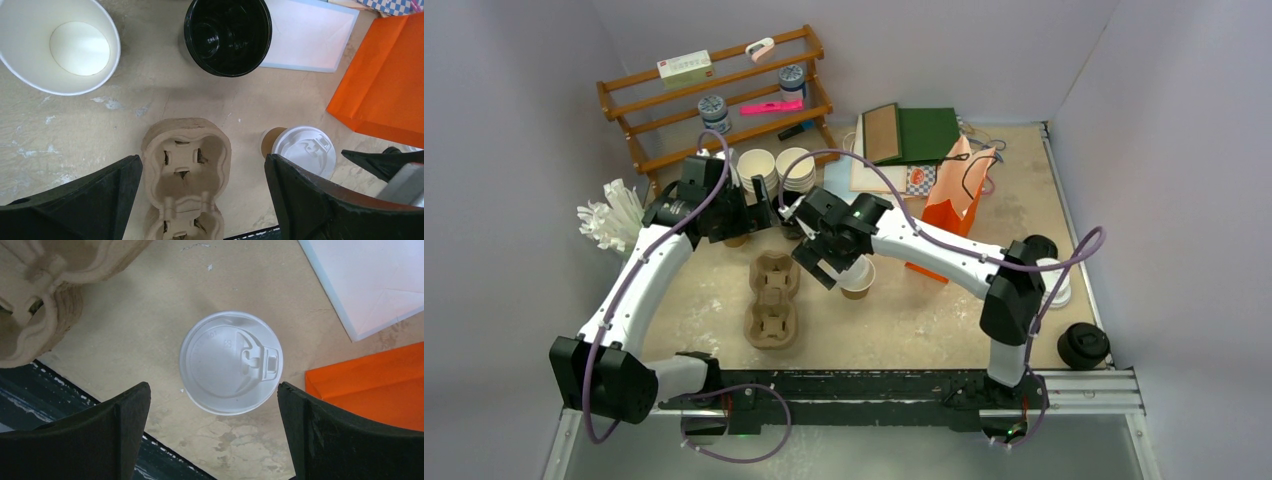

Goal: Pack the takeout coffee
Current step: Close the cup lid on the coffee cup.

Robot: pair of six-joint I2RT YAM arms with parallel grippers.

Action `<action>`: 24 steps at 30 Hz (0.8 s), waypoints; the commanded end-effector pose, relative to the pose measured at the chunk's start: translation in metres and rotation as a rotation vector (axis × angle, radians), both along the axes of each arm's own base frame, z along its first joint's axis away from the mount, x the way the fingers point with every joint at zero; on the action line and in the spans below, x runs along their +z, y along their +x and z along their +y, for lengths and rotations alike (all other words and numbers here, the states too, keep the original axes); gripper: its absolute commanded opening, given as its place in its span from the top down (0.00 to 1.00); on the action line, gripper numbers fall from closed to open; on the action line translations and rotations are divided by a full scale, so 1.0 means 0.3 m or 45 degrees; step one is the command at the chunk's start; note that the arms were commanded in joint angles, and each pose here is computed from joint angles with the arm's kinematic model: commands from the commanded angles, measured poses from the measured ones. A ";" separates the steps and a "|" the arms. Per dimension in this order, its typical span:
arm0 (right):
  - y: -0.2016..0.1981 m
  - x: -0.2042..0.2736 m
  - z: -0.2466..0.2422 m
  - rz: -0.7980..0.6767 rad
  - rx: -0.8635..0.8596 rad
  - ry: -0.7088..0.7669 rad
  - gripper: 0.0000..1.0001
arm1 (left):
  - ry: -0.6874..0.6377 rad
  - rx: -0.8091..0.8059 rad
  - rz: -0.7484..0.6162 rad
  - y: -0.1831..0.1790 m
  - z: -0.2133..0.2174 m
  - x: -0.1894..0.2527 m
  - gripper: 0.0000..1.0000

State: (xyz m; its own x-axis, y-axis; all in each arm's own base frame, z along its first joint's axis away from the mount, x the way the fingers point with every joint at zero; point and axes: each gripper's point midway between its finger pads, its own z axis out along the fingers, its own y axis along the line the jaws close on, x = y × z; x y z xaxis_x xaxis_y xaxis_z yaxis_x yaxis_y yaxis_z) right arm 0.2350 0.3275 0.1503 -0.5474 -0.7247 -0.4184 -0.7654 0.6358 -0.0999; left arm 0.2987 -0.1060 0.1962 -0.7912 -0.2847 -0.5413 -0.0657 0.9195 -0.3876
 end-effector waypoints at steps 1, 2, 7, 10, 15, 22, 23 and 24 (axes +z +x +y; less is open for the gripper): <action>0.010 0.027 -0.020 -0.016 -0.058 -0.069 0.01 | 0.013 0.012 -0.079 0.015 0.016 0.065 0.00; 0.011 0.024 -0.020 -0.017 -0.061 -0.073 0.01 | 0.015 0.011 -0.079 0.016 0.016 0.065 0.00; 0.011 0.001 -0.011 0.001 -0.064 -0.088 0.01 | 0.021 0.004 -0.074 0.016 0.018 0.058 0.00; 0.008 -0.019 -0.013 0.021 -0.078 -0.120 0.01 | 0.023 -0.003 -0.068 0.017 0.016 0.054 0.00; 0.020 -0.027 -0.016 0.008 -0.109 -0.145 0.01 | 0.022 -0.013 -0.066 0.019 0.013 0.050 0.00; -0.005 -0.050 -0.021 0.078 -0.161 -0.171 0.01 | 0.021 -0.029 -0.067 0.021 0.009 0.049 0.00; -0.004 -0.050 -0.019 0.077 -0.161 -0.170 0.01 | 0.023 -0.029 -0.068 0.020 0.009 0.049 0.00; -0.003 -0.051 -0.016 0.079 -0.159 -0.167 0.01 | 0.023 -0.031 -0.068 0.020 0.009 0.049 0.00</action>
State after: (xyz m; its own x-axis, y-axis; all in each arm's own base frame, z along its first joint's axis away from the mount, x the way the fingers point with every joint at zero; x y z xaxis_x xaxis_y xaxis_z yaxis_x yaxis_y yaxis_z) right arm 0.2386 0.3224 0.1262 -0.6342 -0.7158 -0.2923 -0.7076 0.6897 -0.1538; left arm 0.2974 -0.1032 0.1944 -0.7948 -0.2676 -0.5446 -0.0592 0.9274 -0.3693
